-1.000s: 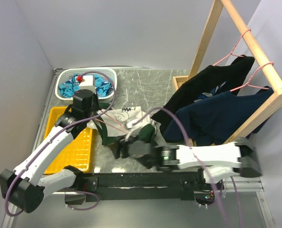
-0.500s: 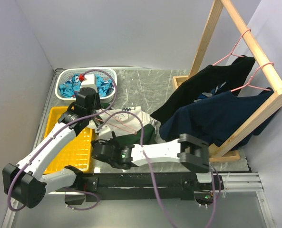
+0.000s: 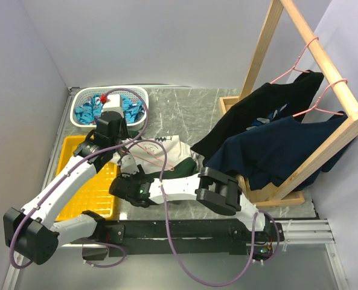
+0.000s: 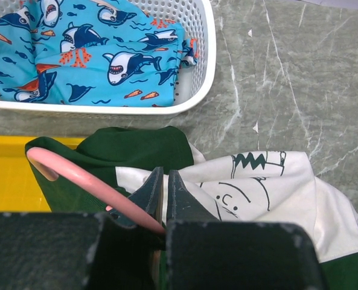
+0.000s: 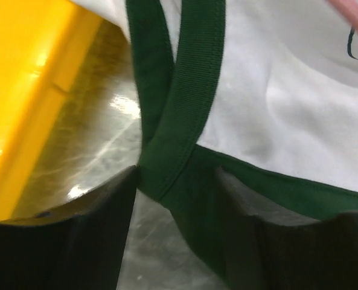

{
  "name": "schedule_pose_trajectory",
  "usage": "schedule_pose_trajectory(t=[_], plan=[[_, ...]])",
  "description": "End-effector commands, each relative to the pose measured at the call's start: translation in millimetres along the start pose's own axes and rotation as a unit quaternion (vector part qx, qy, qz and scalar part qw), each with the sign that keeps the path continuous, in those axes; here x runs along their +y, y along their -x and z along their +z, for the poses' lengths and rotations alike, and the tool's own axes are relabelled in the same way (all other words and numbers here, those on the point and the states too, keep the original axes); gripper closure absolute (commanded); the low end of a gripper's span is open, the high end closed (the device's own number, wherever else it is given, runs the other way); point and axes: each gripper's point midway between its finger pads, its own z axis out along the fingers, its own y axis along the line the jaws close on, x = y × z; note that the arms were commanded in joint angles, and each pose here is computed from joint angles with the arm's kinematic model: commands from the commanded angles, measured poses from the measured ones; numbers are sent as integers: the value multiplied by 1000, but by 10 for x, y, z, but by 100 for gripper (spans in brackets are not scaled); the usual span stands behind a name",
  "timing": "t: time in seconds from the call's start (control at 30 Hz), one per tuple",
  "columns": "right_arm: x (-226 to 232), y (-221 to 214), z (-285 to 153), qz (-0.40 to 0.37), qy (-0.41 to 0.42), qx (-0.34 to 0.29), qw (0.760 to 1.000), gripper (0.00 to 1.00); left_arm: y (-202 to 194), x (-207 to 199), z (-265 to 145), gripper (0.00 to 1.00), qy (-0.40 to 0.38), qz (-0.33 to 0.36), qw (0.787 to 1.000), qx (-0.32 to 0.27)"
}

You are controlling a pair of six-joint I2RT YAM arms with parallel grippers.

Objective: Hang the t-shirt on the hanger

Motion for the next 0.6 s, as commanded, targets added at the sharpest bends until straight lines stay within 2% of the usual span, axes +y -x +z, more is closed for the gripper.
schedule_pose_trajectory(t=[0.0,0.03,0.1,0.13,0.23,0.33,0.57], plan=[[-35,197,90,-2,-30,-26,999,48,322,-109,-59,99,-24,-23,999,-38],[-50,196,87,-3,-35,-24,999,60,313,-93,-47,99,-20,-22,999,-36],[-155,258,34,7,-46,-30,998,71,336,-84,-52,99,-16,-19,999,-38],[-192,281,-3,12,-44,-33,998,79,346,-71,-53,99,-12,-18,999,-40],[-360,383,-161,45,-30,-39,998,94,379,-50,-73,99,-10,-18,999,-47],[-482,485,-363,74,-8,-49,996,99,430,-18,-96,99,-5,-21,998,-56],[-662,651,-764,129,46,-62,989,100,723,115,-184,99,23,-23,995,-91]])
